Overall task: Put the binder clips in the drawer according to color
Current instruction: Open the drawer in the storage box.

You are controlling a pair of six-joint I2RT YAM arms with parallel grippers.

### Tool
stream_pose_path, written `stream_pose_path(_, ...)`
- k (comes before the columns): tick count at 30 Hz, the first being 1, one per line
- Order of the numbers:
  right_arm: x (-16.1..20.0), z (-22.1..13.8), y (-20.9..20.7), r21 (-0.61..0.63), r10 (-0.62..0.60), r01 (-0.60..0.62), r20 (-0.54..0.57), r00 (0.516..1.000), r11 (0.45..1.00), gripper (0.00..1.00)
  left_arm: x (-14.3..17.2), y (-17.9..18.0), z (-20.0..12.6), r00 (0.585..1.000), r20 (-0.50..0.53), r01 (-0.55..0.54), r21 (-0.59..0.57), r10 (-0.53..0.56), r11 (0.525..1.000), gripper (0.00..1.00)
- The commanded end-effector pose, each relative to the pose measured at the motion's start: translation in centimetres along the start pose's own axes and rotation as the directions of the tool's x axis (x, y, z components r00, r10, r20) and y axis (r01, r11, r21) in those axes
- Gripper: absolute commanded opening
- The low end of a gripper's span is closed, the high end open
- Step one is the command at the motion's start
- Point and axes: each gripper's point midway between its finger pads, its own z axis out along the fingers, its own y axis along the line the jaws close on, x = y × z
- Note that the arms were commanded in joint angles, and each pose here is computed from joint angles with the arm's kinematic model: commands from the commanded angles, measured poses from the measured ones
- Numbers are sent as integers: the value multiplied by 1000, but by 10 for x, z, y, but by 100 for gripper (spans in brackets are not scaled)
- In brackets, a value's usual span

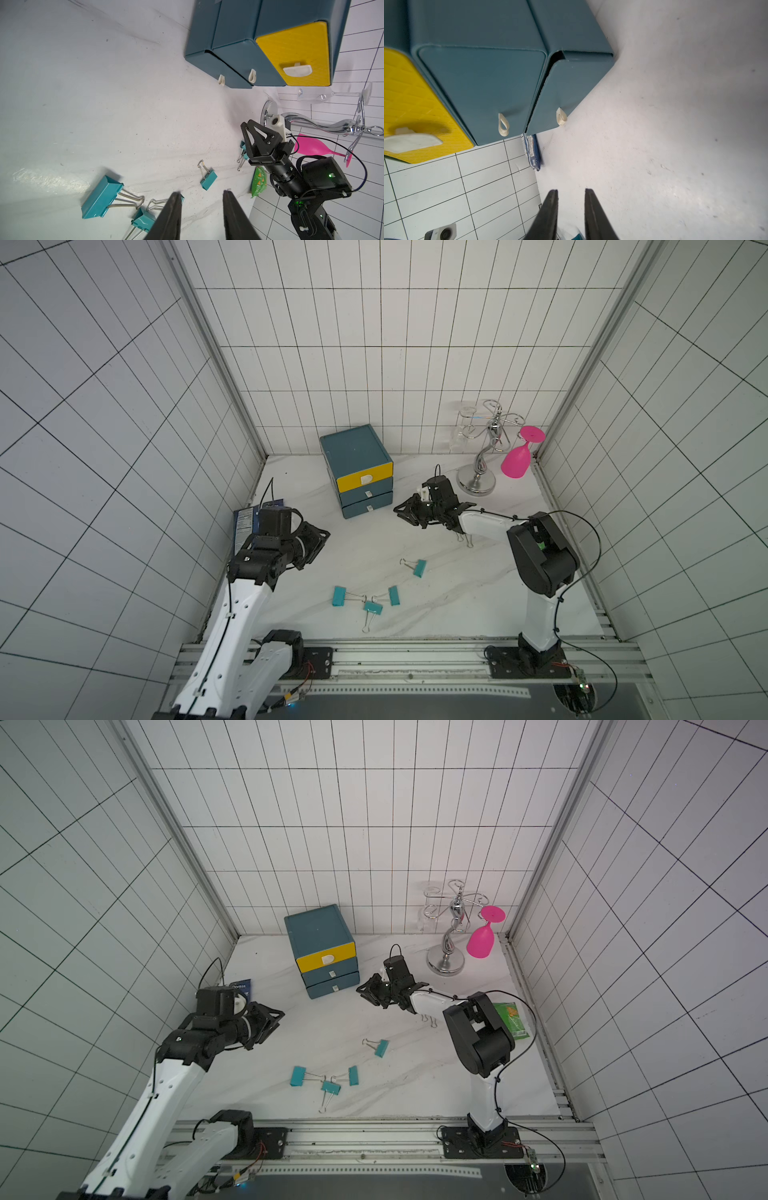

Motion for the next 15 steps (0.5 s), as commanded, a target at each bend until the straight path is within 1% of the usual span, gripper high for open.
stream_pose_path(1, 0, 15, 4, -41, 15, -14, 32, 999, 999, 31, 15, 20, -11, 1000, -28, -4, -67, 2, 998, 41)
stream_pose_path(6, 2, 36, 6, -75, 51, -47, 46, 998, 996, 36, 18, 8, -35, 1000, -6, -7, -24, 7, 1000, 44)
stream_pose_path(10, 3, 53, 8, -113, 80, -73, 56, 995, 991, 39, 21, -5, -49, 999, -32, -15, 4, 15, 1000, 45)
stream_pose_path(15, -1, 71, 11, -145, 105, -92, 80, 991, 985, 41, 21, -16, -62, 999, -33, -20, 29, 21, 999, 46)
